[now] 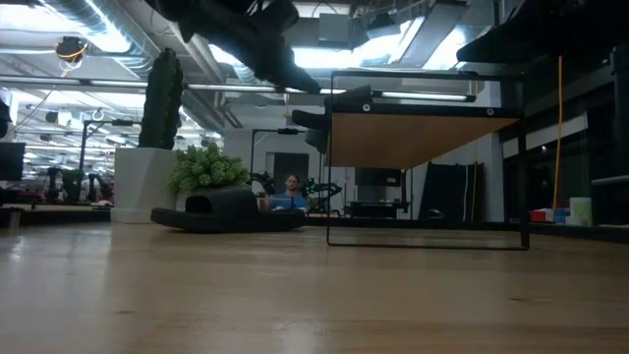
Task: Pick and place slides into the shelf
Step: Put the bottom black slide on the shelf
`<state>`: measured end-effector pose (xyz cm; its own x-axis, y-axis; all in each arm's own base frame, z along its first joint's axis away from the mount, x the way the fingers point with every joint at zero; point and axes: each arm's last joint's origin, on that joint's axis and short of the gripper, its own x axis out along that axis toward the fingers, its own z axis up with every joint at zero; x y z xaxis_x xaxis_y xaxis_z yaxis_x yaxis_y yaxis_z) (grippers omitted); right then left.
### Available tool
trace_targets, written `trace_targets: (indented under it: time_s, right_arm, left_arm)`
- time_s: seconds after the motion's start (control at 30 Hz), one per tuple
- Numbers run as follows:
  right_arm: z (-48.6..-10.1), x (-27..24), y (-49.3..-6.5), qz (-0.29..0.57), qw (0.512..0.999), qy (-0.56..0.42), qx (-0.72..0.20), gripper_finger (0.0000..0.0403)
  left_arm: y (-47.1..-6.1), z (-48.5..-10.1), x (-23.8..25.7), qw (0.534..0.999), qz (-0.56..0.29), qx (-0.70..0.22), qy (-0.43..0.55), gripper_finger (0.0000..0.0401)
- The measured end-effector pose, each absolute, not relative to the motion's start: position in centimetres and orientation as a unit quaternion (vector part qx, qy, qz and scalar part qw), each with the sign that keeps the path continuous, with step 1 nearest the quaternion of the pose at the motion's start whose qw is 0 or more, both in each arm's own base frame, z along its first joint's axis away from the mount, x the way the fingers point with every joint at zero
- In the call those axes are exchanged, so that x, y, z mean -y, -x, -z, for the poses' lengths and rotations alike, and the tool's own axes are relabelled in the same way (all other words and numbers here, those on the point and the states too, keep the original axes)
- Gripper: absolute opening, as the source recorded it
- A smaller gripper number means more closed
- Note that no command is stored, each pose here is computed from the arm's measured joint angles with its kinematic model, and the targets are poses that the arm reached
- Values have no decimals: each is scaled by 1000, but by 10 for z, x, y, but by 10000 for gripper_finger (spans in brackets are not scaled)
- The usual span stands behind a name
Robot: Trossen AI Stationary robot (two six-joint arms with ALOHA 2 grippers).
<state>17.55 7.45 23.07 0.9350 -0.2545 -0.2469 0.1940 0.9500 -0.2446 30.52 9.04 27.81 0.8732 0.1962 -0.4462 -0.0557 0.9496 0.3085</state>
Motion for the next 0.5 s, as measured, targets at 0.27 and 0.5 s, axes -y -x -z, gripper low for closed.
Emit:
trace_targets:
  time_s: [0.27,0.5]
  right_arm:
    - [-231,-74,-176,118,978,100,-138,28]
    - [-231,-69,-178,131,977,97,-139,28]
  left_arm:
    - [-312,-275,-70,902,-53,-272,-330,128]
    - [-316,-272,-64,869,-36,-280,-405,128]
